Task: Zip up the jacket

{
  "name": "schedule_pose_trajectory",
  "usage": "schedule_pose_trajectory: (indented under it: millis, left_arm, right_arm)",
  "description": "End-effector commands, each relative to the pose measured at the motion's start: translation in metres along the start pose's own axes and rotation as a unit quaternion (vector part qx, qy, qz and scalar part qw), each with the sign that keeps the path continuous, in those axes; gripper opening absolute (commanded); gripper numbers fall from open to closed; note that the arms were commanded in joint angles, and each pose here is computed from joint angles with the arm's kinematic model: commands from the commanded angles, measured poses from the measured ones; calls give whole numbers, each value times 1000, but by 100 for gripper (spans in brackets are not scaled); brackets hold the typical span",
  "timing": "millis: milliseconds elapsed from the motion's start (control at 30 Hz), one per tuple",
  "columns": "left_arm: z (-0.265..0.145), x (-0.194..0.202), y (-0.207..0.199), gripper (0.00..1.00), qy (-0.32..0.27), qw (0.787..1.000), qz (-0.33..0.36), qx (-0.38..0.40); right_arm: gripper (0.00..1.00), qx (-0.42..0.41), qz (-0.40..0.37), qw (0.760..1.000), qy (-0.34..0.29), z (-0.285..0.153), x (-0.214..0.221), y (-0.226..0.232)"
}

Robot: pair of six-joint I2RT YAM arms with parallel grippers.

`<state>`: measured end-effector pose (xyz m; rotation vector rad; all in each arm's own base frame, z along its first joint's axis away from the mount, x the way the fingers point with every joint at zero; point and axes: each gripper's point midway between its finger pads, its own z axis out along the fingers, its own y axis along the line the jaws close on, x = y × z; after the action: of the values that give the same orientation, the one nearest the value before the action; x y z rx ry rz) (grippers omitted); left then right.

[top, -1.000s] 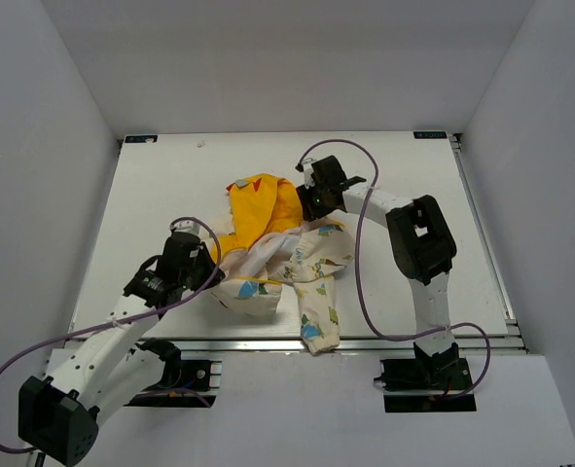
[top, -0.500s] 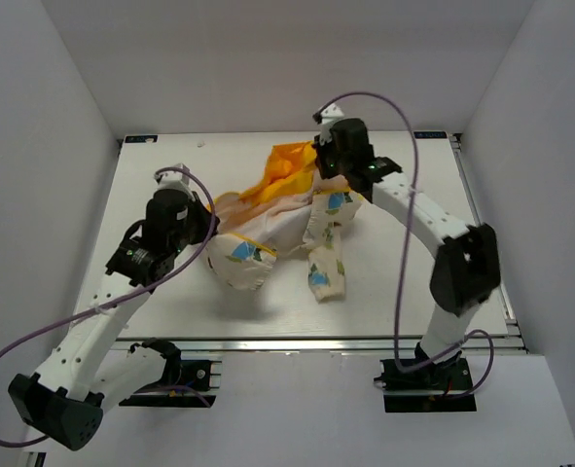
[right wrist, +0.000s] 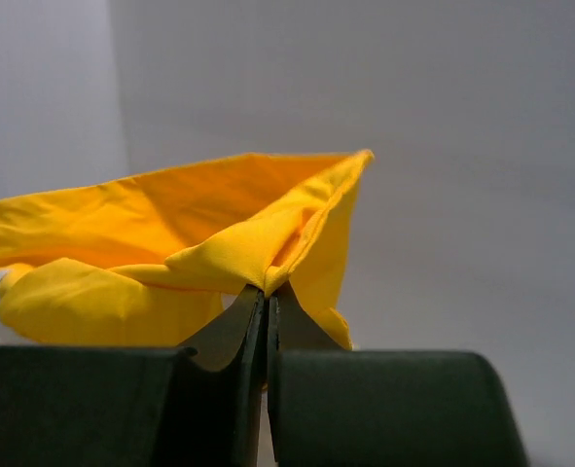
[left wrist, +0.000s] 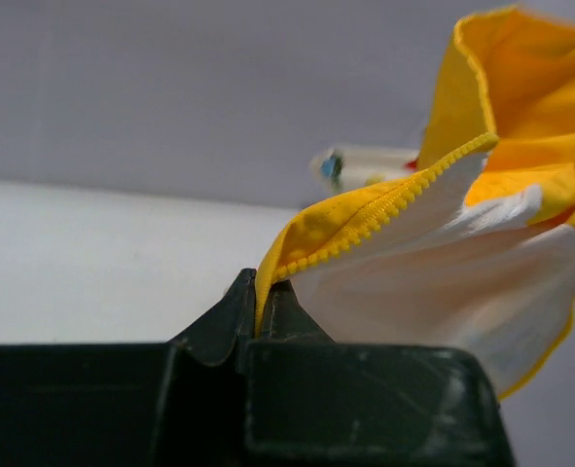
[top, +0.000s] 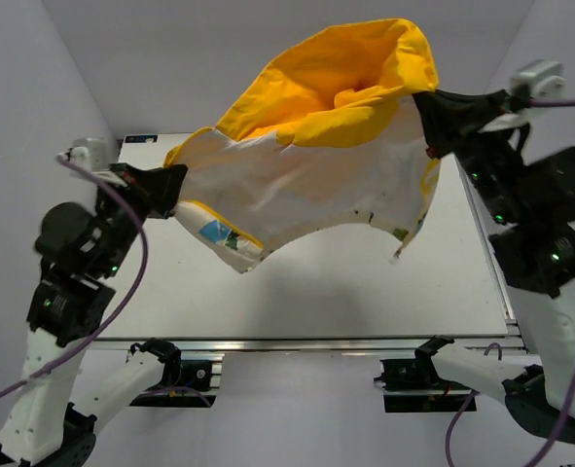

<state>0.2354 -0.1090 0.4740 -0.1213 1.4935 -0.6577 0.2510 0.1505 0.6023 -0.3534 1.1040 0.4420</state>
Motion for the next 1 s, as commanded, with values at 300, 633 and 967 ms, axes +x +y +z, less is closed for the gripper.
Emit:
schedule_pose_trajectory:
  millis: [300,633,967]
  left_arm:
    - [-24,-45,-34,0,-43,997,-29,59]
    - [87,89,103,0,134,953,33,-270]
    - [256,297,163,0,366,893,52,-258]
  right_arm:
    - [0,26,31,997,-63,-28,-45,-8]
    - [0,135,-17,975,173,51,222,-48]
    - [89,93,112,896,420,94,494,-64]
